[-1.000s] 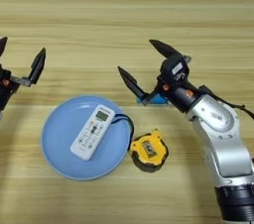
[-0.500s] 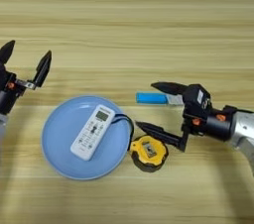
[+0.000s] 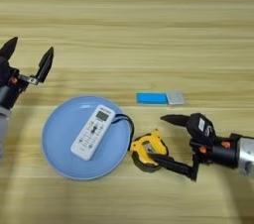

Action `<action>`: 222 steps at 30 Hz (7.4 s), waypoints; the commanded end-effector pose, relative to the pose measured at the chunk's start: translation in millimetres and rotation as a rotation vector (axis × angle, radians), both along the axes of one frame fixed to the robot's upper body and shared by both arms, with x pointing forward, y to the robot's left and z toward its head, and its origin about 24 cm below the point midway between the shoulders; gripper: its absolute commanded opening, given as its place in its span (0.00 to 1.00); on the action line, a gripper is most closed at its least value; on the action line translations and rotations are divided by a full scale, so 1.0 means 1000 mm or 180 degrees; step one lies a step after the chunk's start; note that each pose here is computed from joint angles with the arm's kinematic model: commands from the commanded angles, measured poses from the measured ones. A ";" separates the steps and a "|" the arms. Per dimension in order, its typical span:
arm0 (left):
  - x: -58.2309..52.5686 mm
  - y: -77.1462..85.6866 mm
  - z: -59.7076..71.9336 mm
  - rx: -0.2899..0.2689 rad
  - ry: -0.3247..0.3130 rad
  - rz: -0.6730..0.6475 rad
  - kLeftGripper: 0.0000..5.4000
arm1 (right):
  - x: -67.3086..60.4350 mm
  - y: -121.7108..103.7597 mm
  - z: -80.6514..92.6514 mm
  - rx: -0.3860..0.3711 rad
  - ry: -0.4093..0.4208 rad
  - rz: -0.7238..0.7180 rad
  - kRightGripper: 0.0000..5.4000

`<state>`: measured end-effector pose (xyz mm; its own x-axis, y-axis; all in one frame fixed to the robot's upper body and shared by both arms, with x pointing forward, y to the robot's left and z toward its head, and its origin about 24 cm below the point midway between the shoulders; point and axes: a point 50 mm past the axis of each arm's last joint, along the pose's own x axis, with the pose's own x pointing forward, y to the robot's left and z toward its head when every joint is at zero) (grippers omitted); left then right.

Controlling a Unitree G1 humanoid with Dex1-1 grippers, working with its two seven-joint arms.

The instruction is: Move the objects on the table

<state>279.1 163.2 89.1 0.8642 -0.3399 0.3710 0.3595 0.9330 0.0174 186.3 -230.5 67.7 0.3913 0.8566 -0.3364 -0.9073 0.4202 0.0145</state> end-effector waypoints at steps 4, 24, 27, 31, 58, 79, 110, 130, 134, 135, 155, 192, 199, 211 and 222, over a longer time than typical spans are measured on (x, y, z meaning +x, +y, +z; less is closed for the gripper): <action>0.004 -0.004 0.002 0.0030 -0.0053 -0.0018 1.00 | -0.010 0.003 0.012 0.0389 -0.0061 0.0042 0.99; -0.001 -0.002 0.006 -0.0030 -0.0106 0.0031 1.00 | -0.011 0.045 -0.001 -0.0298 -0.1122 0.0190 0.99; 0.000 -0.002 0.006 -0.0041 -0.0108 0.0039 1.00 | -0.007 0.047 -0.004 -0.0383 -0.1242 0.0127 0.99; -0.001 -0.002 0.005 -0.0041 -0.0111 0.0039 1.00 | -0.003 0.047 -0.008 -0.0479 -0.1316 0.0047 0.99; -0.004 0.003 0.005 -0.0015 -0.0095 0.0067 1.00 | 0.022 0.013 -0.016 -0.0792 -0.1556 -0.0497 0.99; -0.005 0.002 0.004 0.0013 -0.0083 0.0056 1.00 | 0.008 0.028 0.008 0.0315 -0.1052 -0.0629 0.99; -0.004 0.000 0.004 -0.0019 -0.0108 0.0015 1.00 | -0.009 0.000 -0.018 0.0220 -0.0858 -0.1408 0.99; -0.006 0.004 0.003 -0.0045 -0.0114 -0.0014 1.00 | -0.001 0.006 -0.038 -0.0337 -0.0258 -0.1414 0.99; -0.006 0.003 0.002 -0.0043 -0.0113 -0.0027 1.00 | 0.000 0.008 -0.040 -0.0395 -0.0209 -0.1406 0.94; -0.006 0.003 0.002 -0.0043 -0.0113 -0.0029 1.00 | 0.001 0.009 -0.040 -0.0391 -0.0204 -0.1400 0.92; -0.007 0.002 0.001 -0.0042 -0.0124 -0.0037 1.00 | 0.019 0.028 -0.024 0.0006 -0.0528 -0.1409 0.79; -0.009 -0.005 -0.004 -0.0099 -0.0101 -0.0028 1.00 | 0.128 0.091 -0.012 -0.0100 -0.0726 -0.1471 0.79; -0.009 -0.004 -0.004 -0.0102 -0.0100 -0.0022 1.00 | 0.134 0.100 -0.018 -0.0159 -0.0637 -0.1338 0.79; -0.008 -0.004 -0.005 -0.0104 -0.0097 -0.0026 1.00 | 0.133 0.101 -0.026 -0.0228 -0.0511 -0.1251 0.79; -0.008 -0.003 -0.005 -0.0099 -0.0102 -0.0030 1.00 | 0.131 0.099 -0.027 -0.0232 -0.0502 -0.1216 0.94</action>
<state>270.7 159.1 84.9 0.8493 -0.3319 0.4105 0.3682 0.9297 -0.0101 313.7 -133.6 32.4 0.7274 0.6041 -0.3255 -0.6671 0.7337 -0.1291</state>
